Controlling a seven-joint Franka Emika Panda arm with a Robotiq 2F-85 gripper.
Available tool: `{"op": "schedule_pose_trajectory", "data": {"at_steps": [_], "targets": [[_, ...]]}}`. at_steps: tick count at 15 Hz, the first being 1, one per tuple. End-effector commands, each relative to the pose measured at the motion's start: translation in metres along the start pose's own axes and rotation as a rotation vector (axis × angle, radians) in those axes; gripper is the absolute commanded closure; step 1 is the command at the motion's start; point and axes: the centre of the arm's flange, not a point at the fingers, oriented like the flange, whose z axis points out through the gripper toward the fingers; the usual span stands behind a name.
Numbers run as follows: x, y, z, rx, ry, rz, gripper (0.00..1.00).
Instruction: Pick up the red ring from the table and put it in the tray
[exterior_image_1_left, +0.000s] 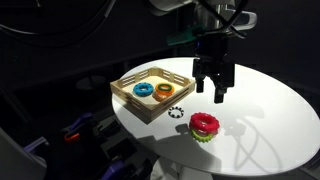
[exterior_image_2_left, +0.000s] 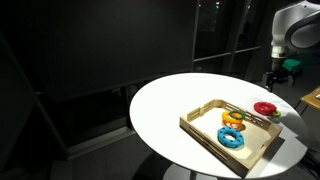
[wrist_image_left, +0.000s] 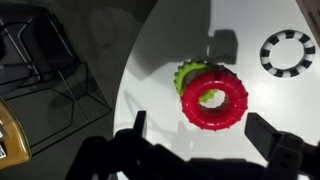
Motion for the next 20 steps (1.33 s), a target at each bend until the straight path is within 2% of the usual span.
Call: {"op": "schedule_pose_trajectory", "data": {"at_steps": [1,9,20], "targets": [[0.017,0.006,0.023,-0.024,-0.001,0.038,0.00],[0.030,0.001,0.064,-0.023,0.013,0.063,0.00],[0.032,-0.013,0.089,-0.059,-0.017,0.074,0.00]]}}
